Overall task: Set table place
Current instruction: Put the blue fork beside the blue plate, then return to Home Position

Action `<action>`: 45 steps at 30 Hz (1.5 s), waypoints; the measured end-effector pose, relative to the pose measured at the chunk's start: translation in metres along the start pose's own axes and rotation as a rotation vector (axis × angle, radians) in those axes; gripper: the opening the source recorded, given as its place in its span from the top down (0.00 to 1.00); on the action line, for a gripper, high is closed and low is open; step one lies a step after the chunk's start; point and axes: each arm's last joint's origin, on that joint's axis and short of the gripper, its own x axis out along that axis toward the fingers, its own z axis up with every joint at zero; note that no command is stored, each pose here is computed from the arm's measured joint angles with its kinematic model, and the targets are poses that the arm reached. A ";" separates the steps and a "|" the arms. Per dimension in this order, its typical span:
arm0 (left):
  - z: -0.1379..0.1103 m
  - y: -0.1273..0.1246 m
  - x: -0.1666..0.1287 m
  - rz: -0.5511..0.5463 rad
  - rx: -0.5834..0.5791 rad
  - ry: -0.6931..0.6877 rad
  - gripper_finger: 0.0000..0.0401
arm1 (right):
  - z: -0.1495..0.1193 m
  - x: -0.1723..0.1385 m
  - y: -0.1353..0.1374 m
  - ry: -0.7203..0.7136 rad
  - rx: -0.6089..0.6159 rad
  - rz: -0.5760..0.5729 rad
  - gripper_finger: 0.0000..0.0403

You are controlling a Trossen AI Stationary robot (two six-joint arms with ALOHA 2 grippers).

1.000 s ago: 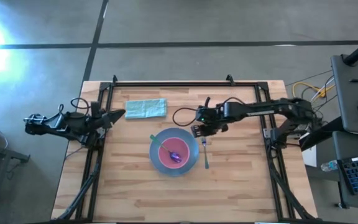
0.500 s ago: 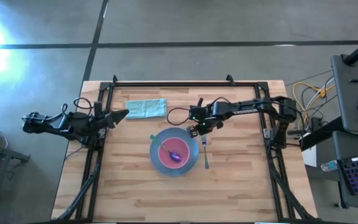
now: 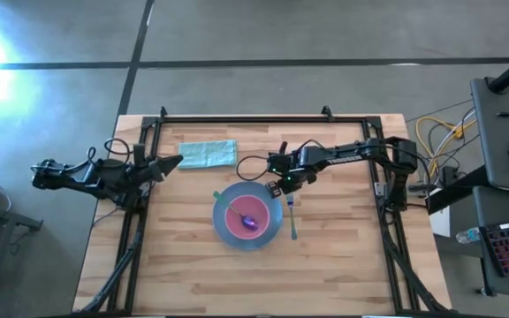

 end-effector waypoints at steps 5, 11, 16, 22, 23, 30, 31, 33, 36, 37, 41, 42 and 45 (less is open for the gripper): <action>0.000 0.000 0.000 0.002 0.002 0.000 0.78 | 0.002 0.000 -0.002 0.000 -0.001 -0.003 0.98; 0.000 0.000 0.000 0.006 0.003 -0.005 0.78 | 0.001 0.004 -0.007 0.014 0.005 -0.015 0.98; 0.000 0.000 0.000 0.007 0.004 -0.007 0.78 | -0.001 0.006 -0.010 0.022 0.006 -0.022 0.98; 0.000 0.000 0.000 0.008 0.004 -0.007 0.78 | 0.000 0.004 -0.009 0.014 0.005 -0.010 0.98; 0.000 0.000 0.000 0.008 0.004 -0.007 0.78 | 0.000 0.003 -0.007 0.005 0.003 0.006 0.98; 0.000 0.000 0.000 0.009 0.005 -0.008 0.78 | 0.009 -0.030 0.013 -0.177 -0.098 0.256 0.98; 0.000 0.000 0.000 0.010 0.006 -0.010 0.78 | 0.011 -0.041 0.018 -0.235 -0.150 0.316 0.98; 0.000 0.001 0.000 0.018 0.013 -0.021 0.78 | 0.013 -0.066 0.025 -0.354 -0.250 0.421 0.98; 0.000 0.002 0.000 0.021 0.015 -0.022 0.78 | 0.009 -0.106 0.023 -0.473 -0.311 0.513 0.98; 0.000 0.002 0.000 0.020 0.015 -0.022 0.78 | 0.006 -0.121 0.020 -0.502 -0.312 0.538 0.98; -0.001 0.003 0.000 0.014 -0.015 -0.018 0.78 | -0.010 -0.181 0.003 -0.629 -0.297 0.633 0.98; -0.001 0.003 0.000 -0.001 -0.068 0.001 0.78 | -0.016 -0.195 0.000 -0.671 -0.292 0.658 0.98; 0.001 0.000 -0.001 -0.043 -0.139 0.002 0.78 | -0.032 -0.235 -0.013 -0.842 -0.339 0.714 0.98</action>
